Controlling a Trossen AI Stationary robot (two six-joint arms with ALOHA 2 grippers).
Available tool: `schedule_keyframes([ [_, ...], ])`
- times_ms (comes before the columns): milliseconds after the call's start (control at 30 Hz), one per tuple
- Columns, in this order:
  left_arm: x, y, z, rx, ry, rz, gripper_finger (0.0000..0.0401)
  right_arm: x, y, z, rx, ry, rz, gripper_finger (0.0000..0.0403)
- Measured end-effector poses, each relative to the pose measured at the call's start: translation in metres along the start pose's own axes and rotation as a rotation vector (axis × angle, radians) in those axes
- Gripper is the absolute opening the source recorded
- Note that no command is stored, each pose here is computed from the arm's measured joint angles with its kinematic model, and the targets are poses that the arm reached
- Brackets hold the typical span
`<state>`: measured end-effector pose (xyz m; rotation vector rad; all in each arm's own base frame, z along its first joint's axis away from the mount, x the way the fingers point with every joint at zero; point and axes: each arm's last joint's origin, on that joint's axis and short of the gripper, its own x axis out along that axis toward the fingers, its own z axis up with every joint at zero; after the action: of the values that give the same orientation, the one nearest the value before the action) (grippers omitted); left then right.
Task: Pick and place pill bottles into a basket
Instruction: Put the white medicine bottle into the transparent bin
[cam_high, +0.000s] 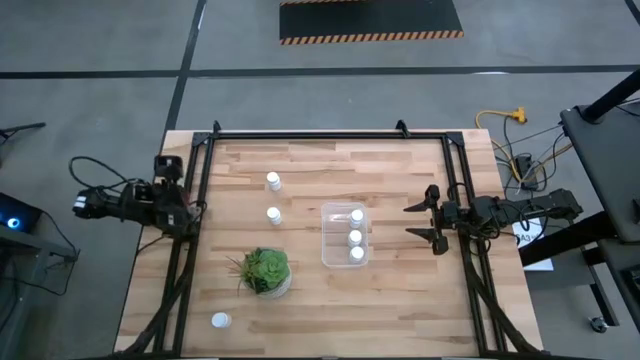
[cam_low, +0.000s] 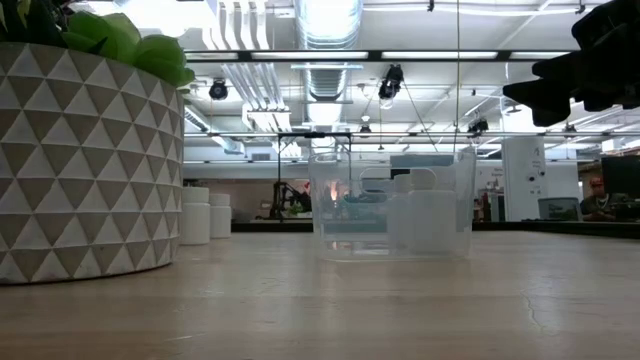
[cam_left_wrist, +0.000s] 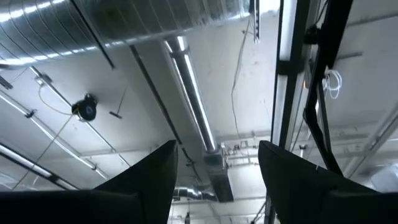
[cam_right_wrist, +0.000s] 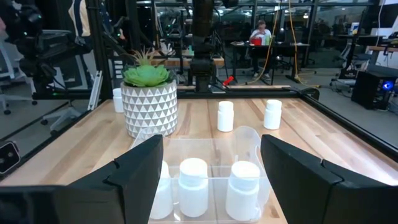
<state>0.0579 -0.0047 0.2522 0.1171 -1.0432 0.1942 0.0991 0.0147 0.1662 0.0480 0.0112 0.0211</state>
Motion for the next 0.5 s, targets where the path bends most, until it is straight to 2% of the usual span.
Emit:
schedule_keyframes([
  [67,0.001,0.0,0.001,-0.012,-0.008,0.002,0.0207,0.0,0.0,0.0,0.0,0.0,0.0,0.0261],
  [300,0.025,-0.002,0.004,-0.2,0.023,0.032,0.0207,0.0,0.0,0.0,0.0,0.0,-0.001,0.0261],
  [500,0.054,-0.007,0.001,-0.195,0.077,0.084,0.0207,0.0,0.0,0.0,0.0,0.0,-0.001,0.026],
])
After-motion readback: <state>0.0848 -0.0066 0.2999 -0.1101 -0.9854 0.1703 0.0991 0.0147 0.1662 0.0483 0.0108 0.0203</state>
